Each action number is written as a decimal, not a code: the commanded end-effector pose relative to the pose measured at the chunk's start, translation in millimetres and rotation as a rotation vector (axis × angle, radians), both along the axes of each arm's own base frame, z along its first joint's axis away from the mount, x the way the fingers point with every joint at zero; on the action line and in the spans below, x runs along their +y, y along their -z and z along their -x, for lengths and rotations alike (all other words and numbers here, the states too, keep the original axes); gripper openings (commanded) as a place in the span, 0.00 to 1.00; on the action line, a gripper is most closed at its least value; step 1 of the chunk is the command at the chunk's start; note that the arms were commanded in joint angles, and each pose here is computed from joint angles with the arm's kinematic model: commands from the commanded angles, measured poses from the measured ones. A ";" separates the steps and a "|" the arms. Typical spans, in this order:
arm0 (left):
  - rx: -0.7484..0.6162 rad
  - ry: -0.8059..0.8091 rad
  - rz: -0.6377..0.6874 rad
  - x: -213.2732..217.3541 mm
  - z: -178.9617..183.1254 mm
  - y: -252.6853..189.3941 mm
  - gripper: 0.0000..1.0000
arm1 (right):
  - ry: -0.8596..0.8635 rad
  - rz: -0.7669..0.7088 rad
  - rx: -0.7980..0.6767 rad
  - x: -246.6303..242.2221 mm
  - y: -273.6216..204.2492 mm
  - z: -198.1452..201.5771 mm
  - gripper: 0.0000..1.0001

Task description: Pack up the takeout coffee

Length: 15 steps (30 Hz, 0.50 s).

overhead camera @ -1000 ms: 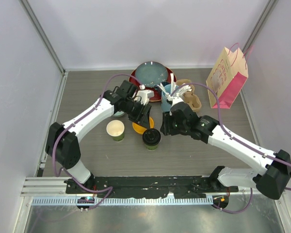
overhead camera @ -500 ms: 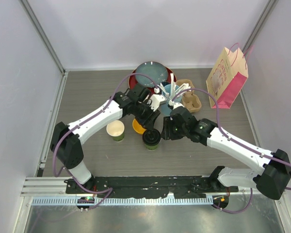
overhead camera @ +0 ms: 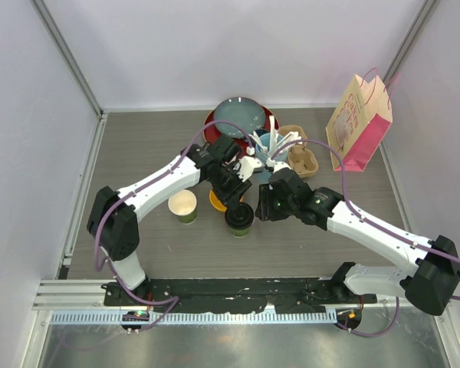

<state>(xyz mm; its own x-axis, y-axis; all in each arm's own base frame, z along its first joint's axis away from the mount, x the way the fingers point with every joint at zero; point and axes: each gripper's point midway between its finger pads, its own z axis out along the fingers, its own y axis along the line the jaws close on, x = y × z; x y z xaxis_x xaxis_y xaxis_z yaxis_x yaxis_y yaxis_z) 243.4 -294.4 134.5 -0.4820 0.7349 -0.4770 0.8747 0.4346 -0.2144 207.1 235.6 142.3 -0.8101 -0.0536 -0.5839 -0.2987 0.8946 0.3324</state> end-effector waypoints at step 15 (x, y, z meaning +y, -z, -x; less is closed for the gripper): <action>-0.003 -0.420 0.013 12.1 -10.4 -14.2 0.00 | 0.050 0.004 -0.119 -0.7 -26.5 -26.0 0.37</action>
<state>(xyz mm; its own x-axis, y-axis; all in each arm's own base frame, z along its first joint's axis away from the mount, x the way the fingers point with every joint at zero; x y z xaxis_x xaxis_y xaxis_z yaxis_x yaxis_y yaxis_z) 242.8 -286.5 131.9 -0.6687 0.6043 -0.4332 0.7319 0.6376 -0.2403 212.7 230.5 142.3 -0.7939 -0.0595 -0.6051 -0.2957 0.9073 0.2989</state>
